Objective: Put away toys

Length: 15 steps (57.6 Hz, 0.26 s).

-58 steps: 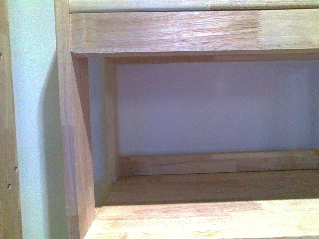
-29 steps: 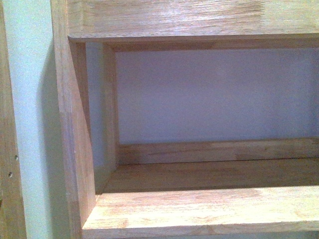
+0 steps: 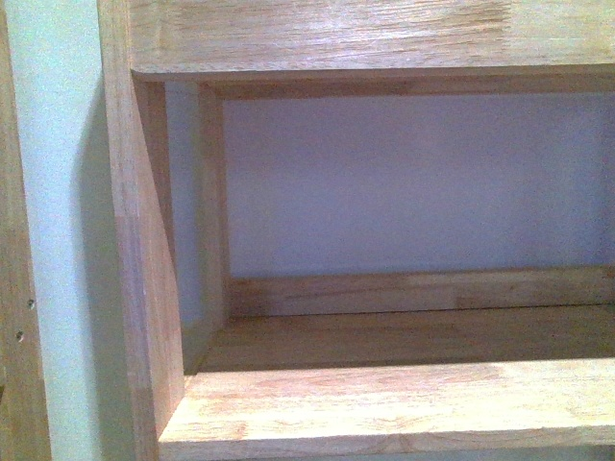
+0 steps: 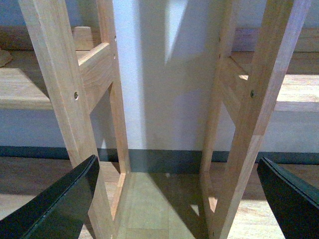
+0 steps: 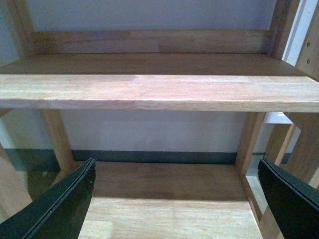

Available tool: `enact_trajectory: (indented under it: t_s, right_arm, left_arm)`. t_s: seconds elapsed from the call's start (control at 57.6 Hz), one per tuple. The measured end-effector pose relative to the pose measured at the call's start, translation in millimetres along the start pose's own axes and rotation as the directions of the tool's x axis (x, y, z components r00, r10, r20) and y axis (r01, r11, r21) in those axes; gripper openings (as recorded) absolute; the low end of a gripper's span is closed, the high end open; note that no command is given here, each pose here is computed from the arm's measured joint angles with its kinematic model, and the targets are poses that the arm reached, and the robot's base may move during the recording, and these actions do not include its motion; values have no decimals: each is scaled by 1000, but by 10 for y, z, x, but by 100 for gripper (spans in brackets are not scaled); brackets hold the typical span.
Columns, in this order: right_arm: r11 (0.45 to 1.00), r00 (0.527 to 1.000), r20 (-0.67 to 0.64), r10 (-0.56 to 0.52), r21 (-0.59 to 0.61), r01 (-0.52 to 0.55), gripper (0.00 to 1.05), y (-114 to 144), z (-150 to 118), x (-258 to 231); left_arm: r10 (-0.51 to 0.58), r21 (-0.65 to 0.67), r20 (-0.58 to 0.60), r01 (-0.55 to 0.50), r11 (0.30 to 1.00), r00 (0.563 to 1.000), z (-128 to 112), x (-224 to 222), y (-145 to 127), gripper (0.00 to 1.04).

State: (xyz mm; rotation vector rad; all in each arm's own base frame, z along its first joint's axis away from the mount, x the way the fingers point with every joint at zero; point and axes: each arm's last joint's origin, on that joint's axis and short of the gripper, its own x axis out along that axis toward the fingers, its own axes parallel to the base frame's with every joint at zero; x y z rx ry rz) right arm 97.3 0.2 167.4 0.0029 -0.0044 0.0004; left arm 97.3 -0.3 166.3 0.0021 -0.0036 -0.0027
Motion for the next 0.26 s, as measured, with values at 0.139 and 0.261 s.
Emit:
enact_trajectory:
  t_s: [0.139,0.261]
  right_arm:
    - [1000,1000,0,0,0,0,98,0,0,0]
    - [1000,1000,0,0,0,0,98,0,0,0]
  left_arm:
    - [0,0,0,0,1000,1000,0,0,0,98]
    - [0,0,0,0,1000,1000,0,0,0,98]
